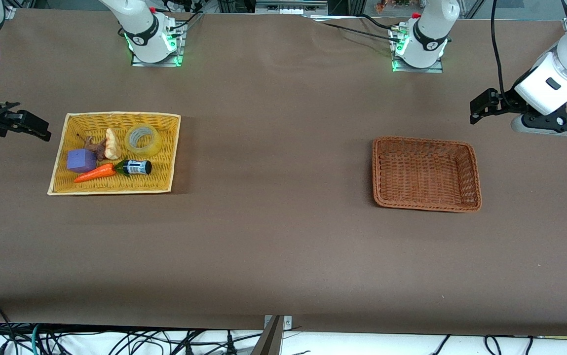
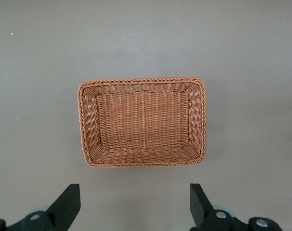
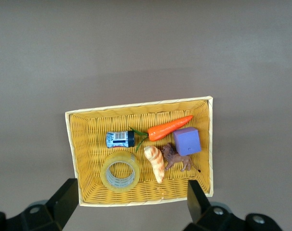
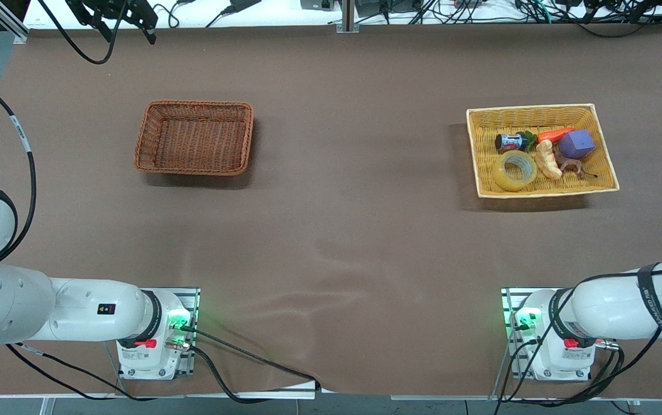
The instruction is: Transfer tape with both arms
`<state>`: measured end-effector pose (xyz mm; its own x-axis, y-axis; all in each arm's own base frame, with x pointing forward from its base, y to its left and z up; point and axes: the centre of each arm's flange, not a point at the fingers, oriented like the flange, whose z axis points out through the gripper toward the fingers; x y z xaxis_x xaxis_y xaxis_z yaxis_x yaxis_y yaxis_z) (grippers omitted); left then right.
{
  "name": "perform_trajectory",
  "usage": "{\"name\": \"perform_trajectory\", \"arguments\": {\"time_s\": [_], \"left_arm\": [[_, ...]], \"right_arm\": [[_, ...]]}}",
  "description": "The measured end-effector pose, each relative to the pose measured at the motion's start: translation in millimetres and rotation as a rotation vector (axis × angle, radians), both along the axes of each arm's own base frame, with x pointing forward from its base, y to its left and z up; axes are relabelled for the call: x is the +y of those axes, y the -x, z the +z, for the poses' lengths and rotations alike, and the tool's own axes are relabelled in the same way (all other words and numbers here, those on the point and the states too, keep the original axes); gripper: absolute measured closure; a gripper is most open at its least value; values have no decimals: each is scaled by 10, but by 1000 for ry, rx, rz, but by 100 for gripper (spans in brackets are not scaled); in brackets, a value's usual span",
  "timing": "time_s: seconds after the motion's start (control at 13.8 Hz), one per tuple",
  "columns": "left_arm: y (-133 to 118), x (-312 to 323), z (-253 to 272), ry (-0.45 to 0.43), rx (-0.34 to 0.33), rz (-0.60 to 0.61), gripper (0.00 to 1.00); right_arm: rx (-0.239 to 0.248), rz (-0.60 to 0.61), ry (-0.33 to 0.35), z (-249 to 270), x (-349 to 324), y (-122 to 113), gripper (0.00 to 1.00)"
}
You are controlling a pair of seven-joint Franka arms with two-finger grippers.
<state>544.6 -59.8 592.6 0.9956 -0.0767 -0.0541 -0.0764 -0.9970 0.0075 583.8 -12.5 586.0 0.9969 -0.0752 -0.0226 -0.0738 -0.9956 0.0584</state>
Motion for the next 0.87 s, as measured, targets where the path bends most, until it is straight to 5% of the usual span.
{"name": "perform_trajectory", "arguments": {"time_s": [0.87], "left_arm": [[-3, 39, -1, 0, 1, -1, 0]], "right_arm": [[0, 1, 0, 0, 8, 0, 0]]}}
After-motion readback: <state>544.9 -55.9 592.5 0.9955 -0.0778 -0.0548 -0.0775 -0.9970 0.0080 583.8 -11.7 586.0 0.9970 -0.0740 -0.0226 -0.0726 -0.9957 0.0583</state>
